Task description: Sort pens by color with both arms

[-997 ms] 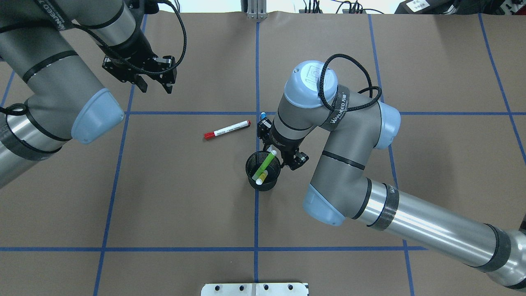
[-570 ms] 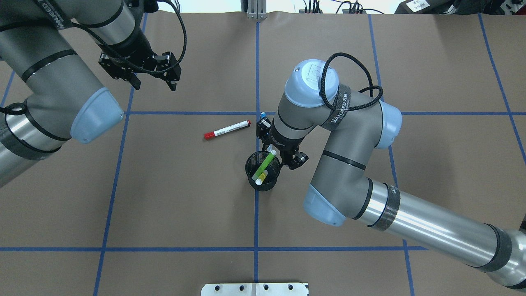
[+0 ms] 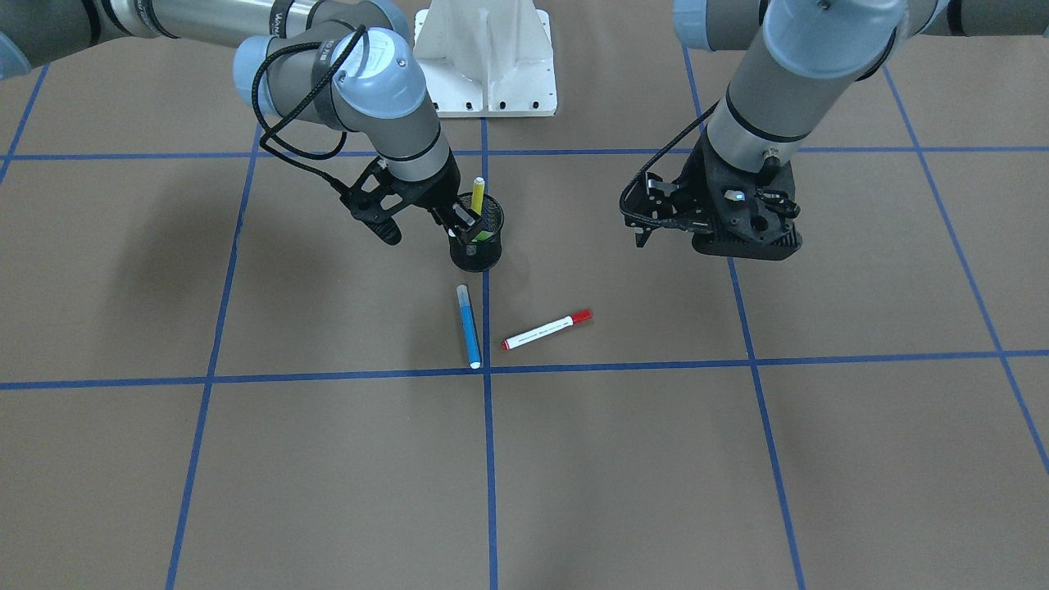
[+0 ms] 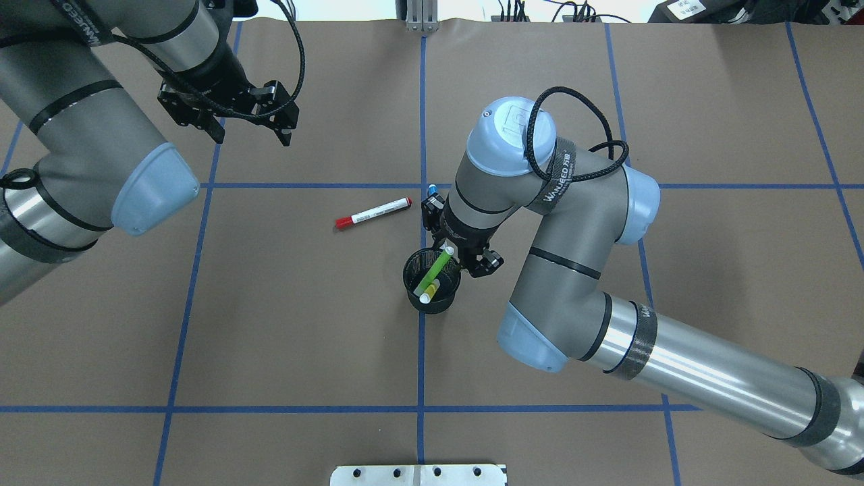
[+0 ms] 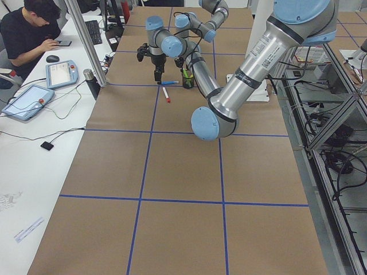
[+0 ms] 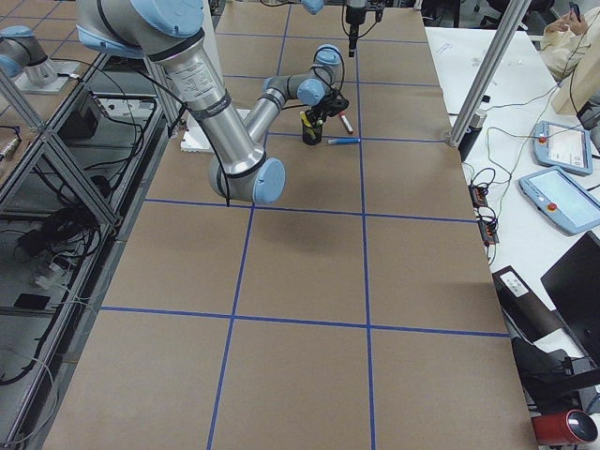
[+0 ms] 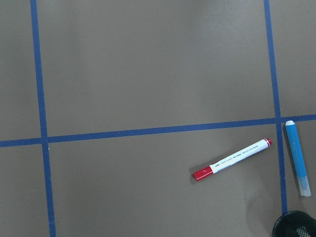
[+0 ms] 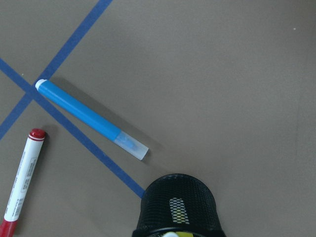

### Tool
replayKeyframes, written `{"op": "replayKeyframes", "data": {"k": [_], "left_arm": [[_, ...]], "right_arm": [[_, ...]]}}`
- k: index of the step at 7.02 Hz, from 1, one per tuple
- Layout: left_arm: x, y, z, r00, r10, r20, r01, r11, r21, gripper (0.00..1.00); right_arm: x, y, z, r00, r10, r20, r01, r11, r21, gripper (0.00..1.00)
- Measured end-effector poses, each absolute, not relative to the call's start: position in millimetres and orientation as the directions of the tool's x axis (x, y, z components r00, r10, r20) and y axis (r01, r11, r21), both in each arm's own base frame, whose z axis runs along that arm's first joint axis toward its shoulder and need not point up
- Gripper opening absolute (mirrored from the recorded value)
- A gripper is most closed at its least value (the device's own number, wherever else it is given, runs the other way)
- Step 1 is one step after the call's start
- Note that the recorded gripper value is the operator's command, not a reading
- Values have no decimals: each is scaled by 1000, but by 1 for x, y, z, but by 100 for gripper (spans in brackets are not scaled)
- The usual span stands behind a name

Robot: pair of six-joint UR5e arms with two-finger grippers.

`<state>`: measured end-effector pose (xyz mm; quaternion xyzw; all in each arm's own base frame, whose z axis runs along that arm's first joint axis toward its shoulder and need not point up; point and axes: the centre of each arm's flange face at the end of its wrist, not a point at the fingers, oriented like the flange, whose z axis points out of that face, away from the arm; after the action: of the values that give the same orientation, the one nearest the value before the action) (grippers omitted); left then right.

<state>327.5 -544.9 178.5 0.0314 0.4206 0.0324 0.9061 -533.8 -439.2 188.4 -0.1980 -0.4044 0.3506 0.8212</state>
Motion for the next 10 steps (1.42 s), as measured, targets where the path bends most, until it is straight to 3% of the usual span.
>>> {"op": "replayKeyframes", "data": {"k": [3,6,7,10], "left_arm": [[326,-542,175,641,90,-763,-32,995,90,98],[326,-541,174,641,90,-763,-32,995,91,98],[326,-541,174,642,90,-761,-31,995,92,98],[327,-541,175,645,90,-759,-30,995,93,98]], "right_arm": [[-533,-441,191,426,741,518,-421,670,-612,23],[-532,-441,191,413,761,501,-435,648,-625,11],[-532,-441,191,408,764,500,-439,644,-626,2],[-528,-437,183,400,761,511,-428,648,-630,4]]}}
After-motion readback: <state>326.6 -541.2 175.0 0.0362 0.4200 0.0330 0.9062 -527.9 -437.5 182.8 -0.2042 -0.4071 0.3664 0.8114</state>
